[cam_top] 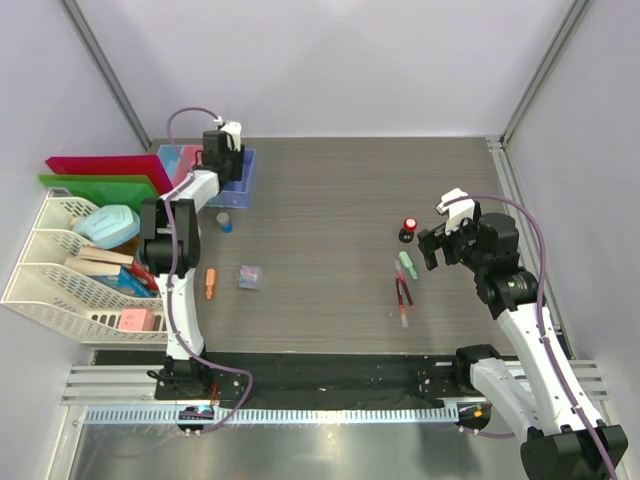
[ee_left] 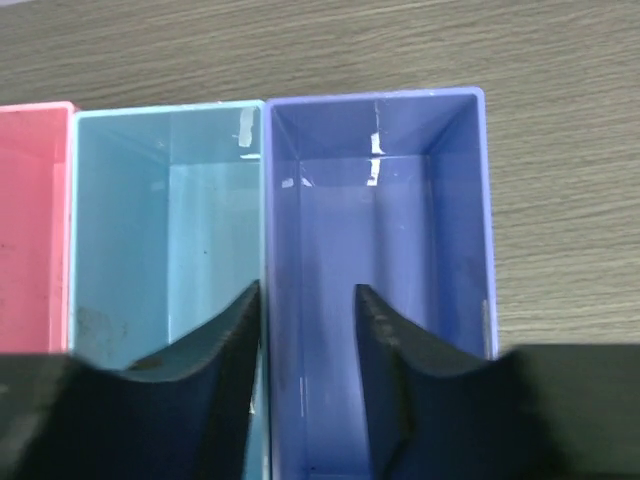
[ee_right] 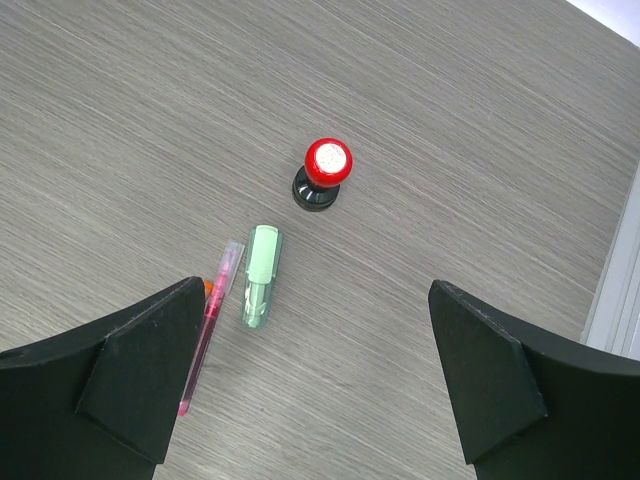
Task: Sort the stationery into containers
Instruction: Move the storage box to the center of the board.
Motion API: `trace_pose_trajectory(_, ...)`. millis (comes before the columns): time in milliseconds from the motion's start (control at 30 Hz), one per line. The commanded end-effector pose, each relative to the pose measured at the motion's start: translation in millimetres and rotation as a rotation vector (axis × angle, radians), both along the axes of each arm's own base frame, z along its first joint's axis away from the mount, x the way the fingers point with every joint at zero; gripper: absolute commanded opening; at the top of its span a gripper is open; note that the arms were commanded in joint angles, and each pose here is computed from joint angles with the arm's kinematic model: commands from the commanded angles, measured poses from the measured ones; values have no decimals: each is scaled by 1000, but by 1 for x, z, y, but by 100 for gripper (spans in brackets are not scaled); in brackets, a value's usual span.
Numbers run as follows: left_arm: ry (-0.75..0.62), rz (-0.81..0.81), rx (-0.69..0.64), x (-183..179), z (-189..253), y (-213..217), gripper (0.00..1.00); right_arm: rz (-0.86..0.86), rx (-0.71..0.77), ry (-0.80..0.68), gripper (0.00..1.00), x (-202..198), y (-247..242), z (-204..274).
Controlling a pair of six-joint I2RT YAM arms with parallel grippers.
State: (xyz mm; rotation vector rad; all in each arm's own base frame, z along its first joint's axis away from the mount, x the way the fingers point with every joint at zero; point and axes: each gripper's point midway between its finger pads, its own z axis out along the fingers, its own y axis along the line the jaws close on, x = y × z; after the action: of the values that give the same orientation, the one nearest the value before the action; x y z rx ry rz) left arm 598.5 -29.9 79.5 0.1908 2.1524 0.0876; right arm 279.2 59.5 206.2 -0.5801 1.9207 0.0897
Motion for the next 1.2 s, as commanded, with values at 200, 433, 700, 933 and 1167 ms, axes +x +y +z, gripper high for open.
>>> trace_pose_trajectory(200,61,-49,-208,3,8,-39,16,-32,20,-65,100,6,-3,16)
trace_pose_trajectory(433,117,-152,-282,-7,11,-85,10,-30,17,-66,100,6,-3,16)
trace_pose_trajectory(700,199,-288,-341,-31,17,-160,11,-26,14,-59,100,8,-3,14)
trace_pose_trajectory(933,270,-385,-421,-56,20,-227,11,-28,16,-62,100,8,-3,15)
trace_pose_trajectory(1167,273,-486,-455,-78,37,-276,27,-16,23,-51,100,9,0,14)
